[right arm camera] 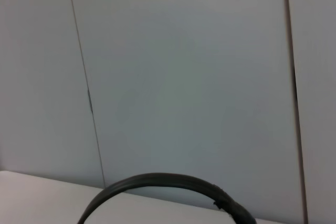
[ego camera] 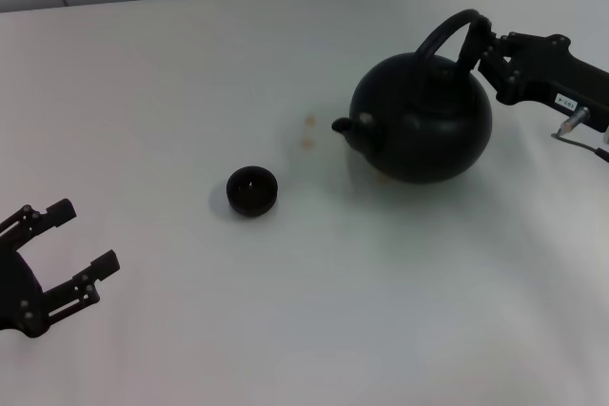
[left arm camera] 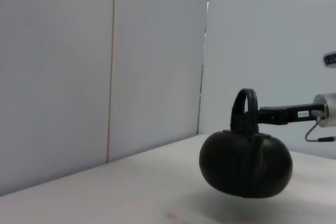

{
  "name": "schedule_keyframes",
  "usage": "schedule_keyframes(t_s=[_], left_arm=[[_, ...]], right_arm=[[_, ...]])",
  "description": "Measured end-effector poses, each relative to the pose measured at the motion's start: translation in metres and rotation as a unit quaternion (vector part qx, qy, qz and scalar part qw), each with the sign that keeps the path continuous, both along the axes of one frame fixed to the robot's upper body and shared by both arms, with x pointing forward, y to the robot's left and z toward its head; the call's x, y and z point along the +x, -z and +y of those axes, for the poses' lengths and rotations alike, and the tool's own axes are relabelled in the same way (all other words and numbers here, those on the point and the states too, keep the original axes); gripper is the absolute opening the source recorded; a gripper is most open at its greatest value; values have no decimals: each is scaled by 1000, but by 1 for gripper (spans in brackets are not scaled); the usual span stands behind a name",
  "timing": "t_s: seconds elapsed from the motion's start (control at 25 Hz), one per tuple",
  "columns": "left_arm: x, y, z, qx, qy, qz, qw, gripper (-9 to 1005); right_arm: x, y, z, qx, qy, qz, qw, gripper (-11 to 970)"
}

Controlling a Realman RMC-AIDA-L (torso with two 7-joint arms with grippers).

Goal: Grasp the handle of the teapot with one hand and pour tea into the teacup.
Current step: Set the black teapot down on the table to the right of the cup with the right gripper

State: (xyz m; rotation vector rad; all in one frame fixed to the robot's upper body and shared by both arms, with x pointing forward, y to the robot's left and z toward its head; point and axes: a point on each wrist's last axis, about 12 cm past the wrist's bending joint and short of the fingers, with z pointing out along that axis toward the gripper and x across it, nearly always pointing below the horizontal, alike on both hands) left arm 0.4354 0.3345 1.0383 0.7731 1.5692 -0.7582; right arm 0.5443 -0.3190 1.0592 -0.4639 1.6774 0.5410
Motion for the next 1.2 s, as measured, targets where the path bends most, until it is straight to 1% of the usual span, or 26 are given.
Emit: schedule_keyframes(t_s=[0.28, 0.6, 0.84, 1.2], left_arm=[[1, 0, -2, -3, 2, 0, 1000, 813], [0, 0, -2, -4, 2, 1, 1000, 812], [1, 0, -3, -4, 2, 0, 1000, 812], [1, 0, -3, -5, 3, -1, 1000, 812]], right_arm=[[-1, 2, 0, -8, 0, -4, 1000, 67], [3, 7, 10, -26, -10, -11, 1000, 70], [7, 12, 13, -44, -3, -10, 999, 72], [9, 13, 16, -47, -5, -9, 999, 75]])
